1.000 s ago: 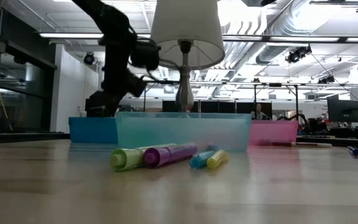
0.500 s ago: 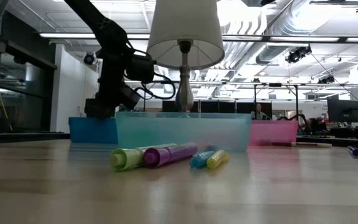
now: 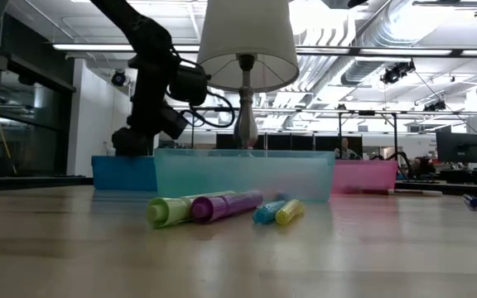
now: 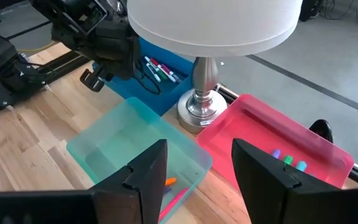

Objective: Pick & Place Markers
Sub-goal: Put the light green highlighter pen into the red bin

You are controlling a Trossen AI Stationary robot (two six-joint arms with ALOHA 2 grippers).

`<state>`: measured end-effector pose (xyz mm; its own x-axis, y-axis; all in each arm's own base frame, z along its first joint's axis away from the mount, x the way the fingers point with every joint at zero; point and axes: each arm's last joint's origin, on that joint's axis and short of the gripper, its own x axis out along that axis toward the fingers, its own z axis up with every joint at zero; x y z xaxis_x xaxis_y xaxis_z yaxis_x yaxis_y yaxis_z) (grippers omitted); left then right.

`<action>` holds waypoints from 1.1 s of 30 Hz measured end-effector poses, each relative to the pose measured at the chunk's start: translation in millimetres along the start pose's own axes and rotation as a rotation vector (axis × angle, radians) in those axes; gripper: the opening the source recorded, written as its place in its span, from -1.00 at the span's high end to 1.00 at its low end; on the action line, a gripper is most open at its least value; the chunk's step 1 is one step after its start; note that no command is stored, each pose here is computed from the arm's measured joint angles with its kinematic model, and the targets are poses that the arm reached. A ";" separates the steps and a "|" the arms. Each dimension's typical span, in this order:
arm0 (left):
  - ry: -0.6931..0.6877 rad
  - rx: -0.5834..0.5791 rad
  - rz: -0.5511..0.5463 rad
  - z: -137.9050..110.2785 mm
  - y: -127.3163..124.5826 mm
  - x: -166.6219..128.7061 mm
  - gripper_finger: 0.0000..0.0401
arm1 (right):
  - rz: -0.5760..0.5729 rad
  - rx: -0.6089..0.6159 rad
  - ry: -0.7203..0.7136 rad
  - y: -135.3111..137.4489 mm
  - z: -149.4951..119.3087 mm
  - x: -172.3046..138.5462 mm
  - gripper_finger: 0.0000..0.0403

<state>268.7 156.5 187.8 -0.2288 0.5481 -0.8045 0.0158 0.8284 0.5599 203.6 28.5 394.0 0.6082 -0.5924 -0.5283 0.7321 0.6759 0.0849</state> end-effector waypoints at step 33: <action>-0.087 -0.252 -0.109 -27.9 -137.6 -119.5 0.05 | 0.069 -0.158 0.156 -1.3 -12.0 -4.2 0.16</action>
<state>266.8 -26.2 212.5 -0.1316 0.4747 -0.8703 -0.2494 0.8338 0.4925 196.4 35.4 386.0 0.5911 -0.4756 -0.6514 0.6261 0.7797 -0.0012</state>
